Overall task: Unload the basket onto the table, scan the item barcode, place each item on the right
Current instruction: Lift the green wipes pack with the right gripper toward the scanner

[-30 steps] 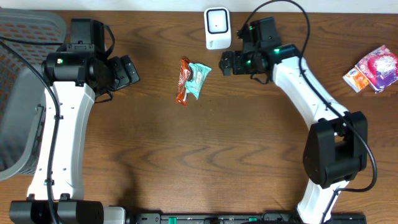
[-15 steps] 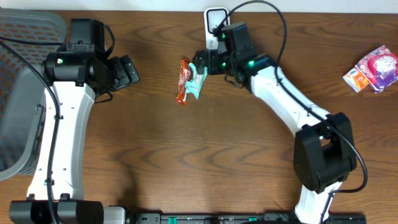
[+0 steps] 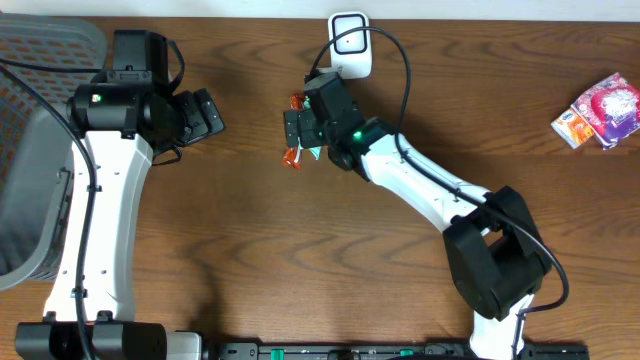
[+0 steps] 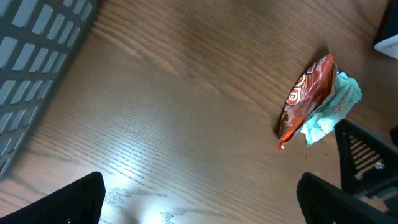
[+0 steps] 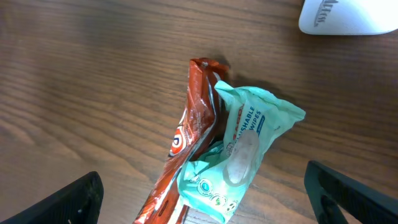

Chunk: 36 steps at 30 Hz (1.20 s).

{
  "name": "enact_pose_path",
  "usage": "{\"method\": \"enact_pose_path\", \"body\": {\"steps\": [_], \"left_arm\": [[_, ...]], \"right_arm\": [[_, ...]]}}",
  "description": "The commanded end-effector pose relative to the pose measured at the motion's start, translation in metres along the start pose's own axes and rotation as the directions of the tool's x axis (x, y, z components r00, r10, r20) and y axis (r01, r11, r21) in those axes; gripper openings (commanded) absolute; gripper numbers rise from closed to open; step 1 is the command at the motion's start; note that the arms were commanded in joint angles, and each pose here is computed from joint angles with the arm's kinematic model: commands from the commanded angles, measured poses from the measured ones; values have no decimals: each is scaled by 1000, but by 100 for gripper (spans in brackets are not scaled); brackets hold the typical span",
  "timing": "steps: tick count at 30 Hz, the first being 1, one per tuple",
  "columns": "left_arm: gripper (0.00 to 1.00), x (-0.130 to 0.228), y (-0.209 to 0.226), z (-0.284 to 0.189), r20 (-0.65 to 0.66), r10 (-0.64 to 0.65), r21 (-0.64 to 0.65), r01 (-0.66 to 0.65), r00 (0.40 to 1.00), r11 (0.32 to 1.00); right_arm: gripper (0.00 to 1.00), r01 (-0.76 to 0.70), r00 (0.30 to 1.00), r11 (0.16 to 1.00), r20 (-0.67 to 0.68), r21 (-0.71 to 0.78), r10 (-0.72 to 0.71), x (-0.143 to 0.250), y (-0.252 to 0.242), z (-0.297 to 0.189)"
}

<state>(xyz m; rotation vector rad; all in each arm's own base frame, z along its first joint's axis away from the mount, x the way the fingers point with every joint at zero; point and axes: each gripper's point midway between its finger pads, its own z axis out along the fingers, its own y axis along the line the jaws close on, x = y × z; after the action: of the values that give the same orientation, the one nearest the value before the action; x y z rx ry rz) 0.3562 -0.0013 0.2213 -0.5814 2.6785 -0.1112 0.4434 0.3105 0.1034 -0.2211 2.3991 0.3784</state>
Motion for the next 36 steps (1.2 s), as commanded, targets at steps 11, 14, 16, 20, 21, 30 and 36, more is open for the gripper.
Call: {"method": "enact_pose_path", "body": {"steps": [11, 14, 16, 20, 21, 30, 36], "left_arm": [[98, -3, 1, -6, 19, -7, -2, 7, 1000, 1000], [98, -3, 1, -6, 19, -7, -2, 7, 1000, 1000], [98, -3, 1, -6, 19, -7, -2, 7, 1000, 1000], [98, -3, 1, -6, 19, -7, -2, 7, 1000, 1000], [98, -3, 1, -6, 19, -7, -2, 7, 1000, 1000], [98, -3, 1, -6, 19, -7, -2, 7, 1000, 1000], [98, -3, 1, -6, 19, -7, -2, 7, 1000, 1000]], "right_arm": [[65, -62, 998, 990, 2, 127, 63, 12, -29, 19], [63, -63, 998, 990, 3, 127, 63, 12, -29, 19], [62, -70, 998, 989, 4, 127, 71, 12, -29, 20], [55, -117, 993, 983, 10, 141, 117, 15, -32, 24], [54, -125, 992, 981, 14, 151, 125, 16, -34, 26], [57, -125, 992, 980, 12, 156, 125, 30, -38, 56], [55, -124, 992, 978, 12, 167, 123, 32, -40, 57]]}}
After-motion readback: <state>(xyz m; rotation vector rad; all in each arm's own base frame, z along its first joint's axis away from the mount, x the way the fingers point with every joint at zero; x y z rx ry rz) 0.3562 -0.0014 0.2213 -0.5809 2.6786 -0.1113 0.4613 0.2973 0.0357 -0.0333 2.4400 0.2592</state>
